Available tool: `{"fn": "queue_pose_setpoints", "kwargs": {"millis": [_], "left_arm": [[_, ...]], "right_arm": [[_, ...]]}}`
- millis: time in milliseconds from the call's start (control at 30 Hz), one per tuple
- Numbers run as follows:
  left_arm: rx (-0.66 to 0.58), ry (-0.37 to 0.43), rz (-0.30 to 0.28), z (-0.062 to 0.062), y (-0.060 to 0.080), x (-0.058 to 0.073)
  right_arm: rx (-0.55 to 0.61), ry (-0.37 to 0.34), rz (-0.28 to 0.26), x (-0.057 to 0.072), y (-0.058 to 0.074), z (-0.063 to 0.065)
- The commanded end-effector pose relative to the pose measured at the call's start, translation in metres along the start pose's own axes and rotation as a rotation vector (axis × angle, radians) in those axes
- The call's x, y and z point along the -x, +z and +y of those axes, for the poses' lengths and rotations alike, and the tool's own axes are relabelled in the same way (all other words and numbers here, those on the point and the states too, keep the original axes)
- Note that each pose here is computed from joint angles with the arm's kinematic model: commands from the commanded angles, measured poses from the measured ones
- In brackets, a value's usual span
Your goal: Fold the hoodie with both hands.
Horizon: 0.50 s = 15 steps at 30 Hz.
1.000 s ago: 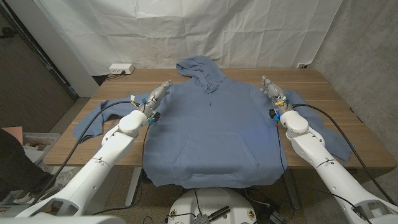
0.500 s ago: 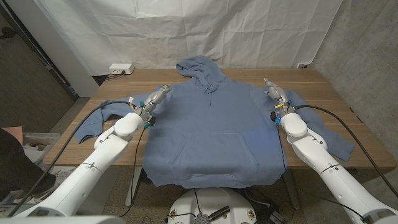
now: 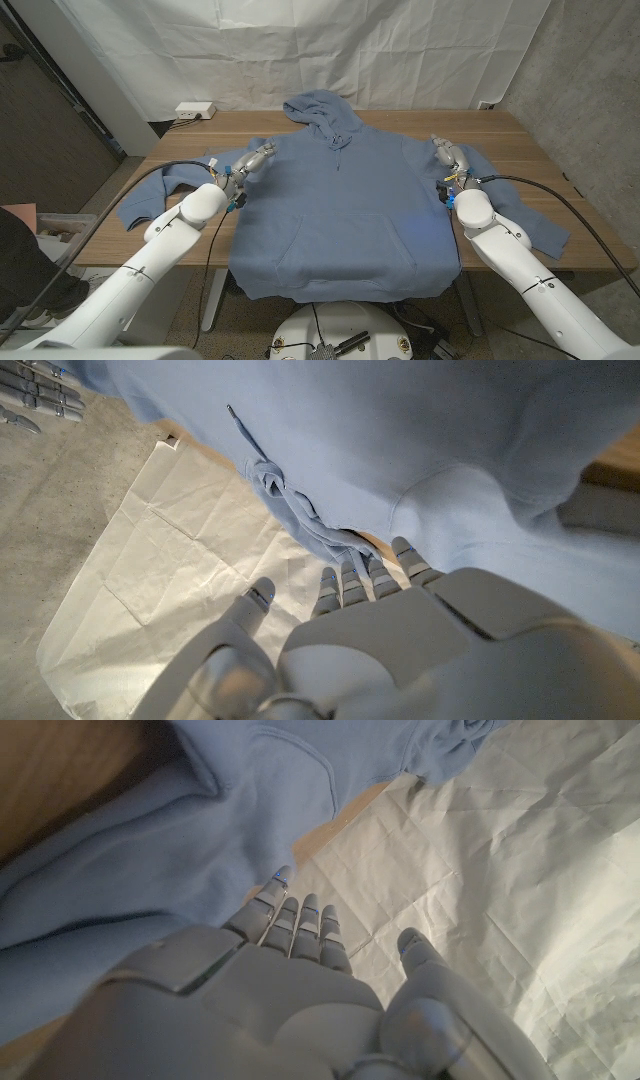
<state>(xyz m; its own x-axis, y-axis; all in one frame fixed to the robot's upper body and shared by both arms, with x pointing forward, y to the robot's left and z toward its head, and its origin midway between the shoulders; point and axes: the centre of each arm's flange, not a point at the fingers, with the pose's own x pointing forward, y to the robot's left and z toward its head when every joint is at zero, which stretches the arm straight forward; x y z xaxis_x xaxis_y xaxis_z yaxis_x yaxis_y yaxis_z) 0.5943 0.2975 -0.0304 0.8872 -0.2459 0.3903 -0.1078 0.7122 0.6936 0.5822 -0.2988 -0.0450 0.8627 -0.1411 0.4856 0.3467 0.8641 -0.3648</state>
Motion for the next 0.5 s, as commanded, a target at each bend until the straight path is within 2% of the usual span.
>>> {"fn": "queue_pose_setpoints", "kwargs": {"millis": [33, 100, 267, 467, 500], "left_arm": [[-0.111, -0.029, 0.024, -0.004, -0.003, 0.005], [-0.124, -0.033, 0.028, -0.005, -0.004, 0.007], [-0.135, -0.047, 0.037, -0.009, -0.005, 0.01], [-0.167, -0.061, 0.04, -0.012, -0.004, 0.014], [-0.181, -0.064, 0.041, -0.013, -0.005, 0.015]], "right_arm": [[0.109, -0.024, 0.061, 0.023, 0.001, -0.006], [0.13, -0.042, 0.079, 0.026, 0.003, -0.007], [0.159, -0.058, 0.084, 0.035, 0.003, -0.01], [0.195, -0.094, 0.124, 0.042, 0.003, -0.01], [0.205, -0.099, 0.157, 0.042, 0.003, -0.008]]}}
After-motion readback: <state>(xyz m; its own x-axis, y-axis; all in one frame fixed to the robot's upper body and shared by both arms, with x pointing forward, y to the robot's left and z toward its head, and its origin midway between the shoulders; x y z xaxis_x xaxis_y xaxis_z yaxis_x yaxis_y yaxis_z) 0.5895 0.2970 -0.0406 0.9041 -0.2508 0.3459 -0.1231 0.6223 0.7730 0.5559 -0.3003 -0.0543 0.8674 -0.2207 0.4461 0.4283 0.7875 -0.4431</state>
